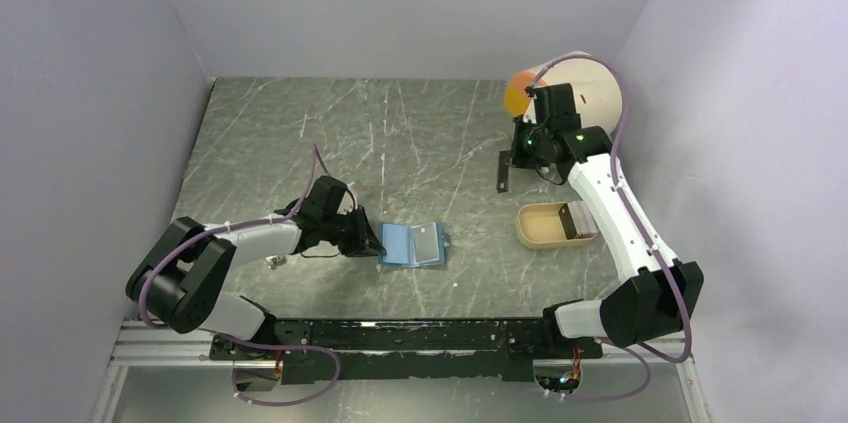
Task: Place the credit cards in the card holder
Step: Place the credit card in the storage box.
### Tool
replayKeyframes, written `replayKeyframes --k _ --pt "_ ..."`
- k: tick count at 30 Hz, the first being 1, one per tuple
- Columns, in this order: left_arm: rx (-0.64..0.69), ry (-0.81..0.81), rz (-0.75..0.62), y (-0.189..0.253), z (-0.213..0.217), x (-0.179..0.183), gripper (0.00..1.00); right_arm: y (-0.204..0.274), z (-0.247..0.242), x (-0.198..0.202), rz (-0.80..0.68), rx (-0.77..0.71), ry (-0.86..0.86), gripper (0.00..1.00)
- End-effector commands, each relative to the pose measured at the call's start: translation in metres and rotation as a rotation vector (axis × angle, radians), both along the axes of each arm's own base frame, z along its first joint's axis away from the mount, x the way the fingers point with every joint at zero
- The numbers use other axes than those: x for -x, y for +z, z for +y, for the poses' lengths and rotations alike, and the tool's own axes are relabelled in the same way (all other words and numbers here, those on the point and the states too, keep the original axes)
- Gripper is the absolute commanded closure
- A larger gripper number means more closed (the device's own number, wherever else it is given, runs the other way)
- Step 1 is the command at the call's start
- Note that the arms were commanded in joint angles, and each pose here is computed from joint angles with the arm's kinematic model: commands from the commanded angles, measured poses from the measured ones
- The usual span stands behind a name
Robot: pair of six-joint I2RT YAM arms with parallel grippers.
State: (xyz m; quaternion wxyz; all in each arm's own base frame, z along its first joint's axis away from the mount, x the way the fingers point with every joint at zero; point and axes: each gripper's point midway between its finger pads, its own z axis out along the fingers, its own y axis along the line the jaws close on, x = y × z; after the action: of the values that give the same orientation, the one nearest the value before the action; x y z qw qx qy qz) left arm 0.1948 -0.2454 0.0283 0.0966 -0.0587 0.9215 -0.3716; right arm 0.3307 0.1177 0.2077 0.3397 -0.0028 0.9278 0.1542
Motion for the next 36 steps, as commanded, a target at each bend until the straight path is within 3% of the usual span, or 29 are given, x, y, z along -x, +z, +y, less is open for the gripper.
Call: replayKeyframes --k 1,6,13,22,30,34,36 --pt "0.045 -0.055 -0.055 0.023 -0.008 0.000 0.85 -0.009 -0.081 0.041 0.170 0.389 -0.133 1.00" --pt "0.055 -0.087 -0.066 0.026 -0.007 0.006 0.85 -0.017 -0.114 0.048 0.237 0.576 -0.141 1.00" --pt "0.086 -0.108 -0.089 0.036 -0.006 0.013 0.85 -0.055 -0.123 0.044 0.324 0.688 0.028 1.00" --pt "0.084 -0.127 -0.111 0.040 -0.005 0.015 0.84 -0.108 -0.140 0.044 0.453 0.795 0.032 1.00" --pt "0.091 -0.130 -0.107 0.040 -0.007 0.014 0.84 -0.123 -0.157 0.029 0.409 0.789 0.007 1.00" --pt "0.088 -0.134 -0.103 0.039 -0.007 0.013 0.84 -0.127 -0.149 0.020 0.370 0.714 0.026 1.00" --pt "0.095 -0.137 -0.103 0.039 -0.009 0.013 0.84 -0.135 -0.152 0.025 0.403 0.720 0.035 0.96"
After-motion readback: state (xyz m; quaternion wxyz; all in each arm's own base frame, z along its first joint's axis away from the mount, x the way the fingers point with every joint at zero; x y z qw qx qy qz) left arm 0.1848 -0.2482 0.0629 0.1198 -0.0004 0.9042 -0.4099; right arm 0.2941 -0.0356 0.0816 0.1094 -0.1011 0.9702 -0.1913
